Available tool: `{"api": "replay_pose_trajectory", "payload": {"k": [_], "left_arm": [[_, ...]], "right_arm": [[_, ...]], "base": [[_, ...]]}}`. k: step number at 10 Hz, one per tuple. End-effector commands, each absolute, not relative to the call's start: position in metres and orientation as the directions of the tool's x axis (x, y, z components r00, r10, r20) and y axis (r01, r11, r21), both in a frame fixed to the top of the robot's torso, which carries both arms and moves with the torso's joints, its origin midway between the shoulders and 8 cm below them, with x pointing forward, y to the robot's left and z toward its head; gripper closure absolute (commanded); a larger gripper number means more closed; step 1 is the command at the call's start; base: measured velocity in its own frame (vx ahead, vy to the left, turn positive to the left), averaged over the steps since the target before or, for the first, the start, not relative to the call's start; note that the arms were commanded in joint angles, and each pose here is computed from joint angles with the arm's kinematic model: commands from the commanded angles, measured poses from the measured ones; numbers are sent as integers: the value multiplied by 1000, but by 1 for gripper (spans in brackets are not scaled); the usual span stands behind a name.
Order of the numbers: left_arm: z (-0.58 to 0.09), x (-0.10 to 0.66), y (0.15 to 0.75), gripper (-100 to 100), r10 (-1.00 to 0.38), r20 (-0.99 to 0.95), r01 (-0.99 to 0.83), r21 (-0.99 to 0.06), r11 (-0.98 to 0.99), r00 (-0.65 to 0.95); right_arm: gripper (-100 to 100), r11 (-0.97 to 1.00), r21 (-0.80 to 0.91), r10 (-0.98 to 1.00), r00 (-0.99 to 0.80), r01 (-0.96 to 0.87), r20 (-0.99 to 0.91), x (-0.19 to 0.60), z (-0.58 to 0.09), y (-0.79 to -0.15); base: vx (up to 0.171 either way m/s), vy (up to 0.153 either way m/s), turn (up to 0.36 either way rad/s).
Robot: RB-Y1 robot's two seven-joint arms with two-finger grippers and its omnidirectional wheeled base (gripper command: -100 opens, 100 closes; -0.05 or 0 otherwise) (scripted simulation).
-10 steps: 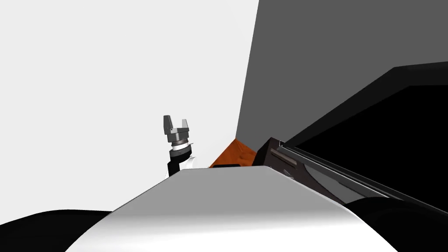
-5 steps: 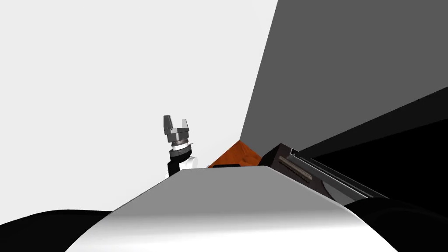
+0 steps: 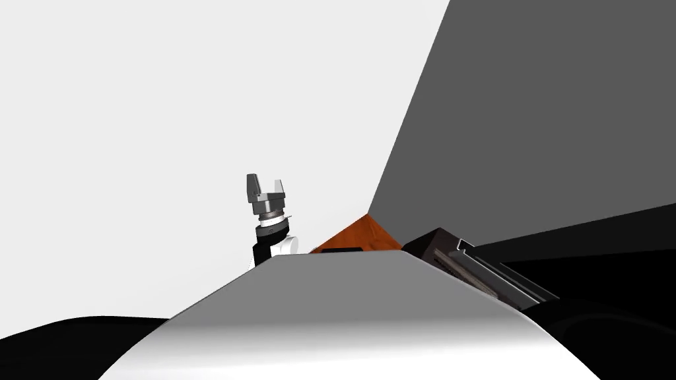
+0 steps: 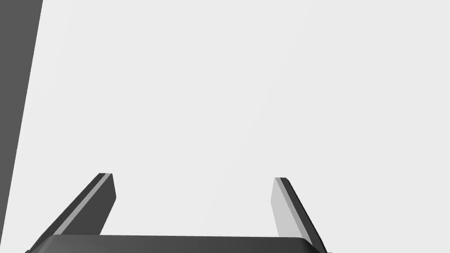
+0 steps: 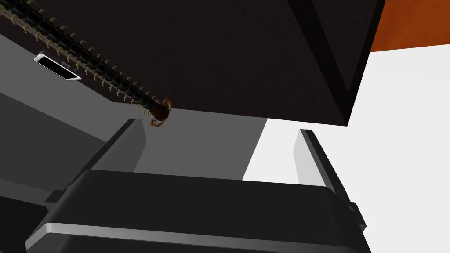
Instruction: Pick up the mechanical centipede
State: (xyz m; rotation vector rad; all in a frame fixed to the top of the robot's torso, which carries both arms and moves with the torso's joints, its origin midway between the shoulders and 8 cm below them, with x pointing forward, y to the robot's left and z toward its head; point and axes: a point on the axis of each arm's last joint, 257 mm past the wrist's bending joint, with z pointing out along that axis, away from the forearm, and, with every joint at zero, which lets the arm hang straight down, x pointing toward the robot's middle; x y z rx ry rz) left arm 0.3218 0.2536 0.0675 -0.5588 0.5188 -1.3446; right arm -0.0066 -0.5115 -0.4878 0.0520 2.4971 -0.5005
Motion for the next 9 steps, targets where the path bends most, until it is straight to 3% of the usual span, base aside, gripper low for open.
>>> {"api": "replay_pose_trajectory", "payload": {"k": [1, 6, 9], "left_arm": [[67, 322, 254, 0, -988, -29, 751, -646, 135, 152], [67, 322, 254, 0, -988, -29, 751, -646, 135, 153], [67, 322, 254, 0, -988, -29, 751, -646, 135, 153]], "right_arm": [[-100, 922, -368, -97, -854, 116, -511, -20, -487, -521], [-100, 890, -455, -147, -966, -36, -211, -140, -498, -557], [-100, 883, -462, -153, -981, -81, -120, -174, -498, -565]], "base": [[7, -43, 248], [21, -97, 383], [12, -112, 208]]}}
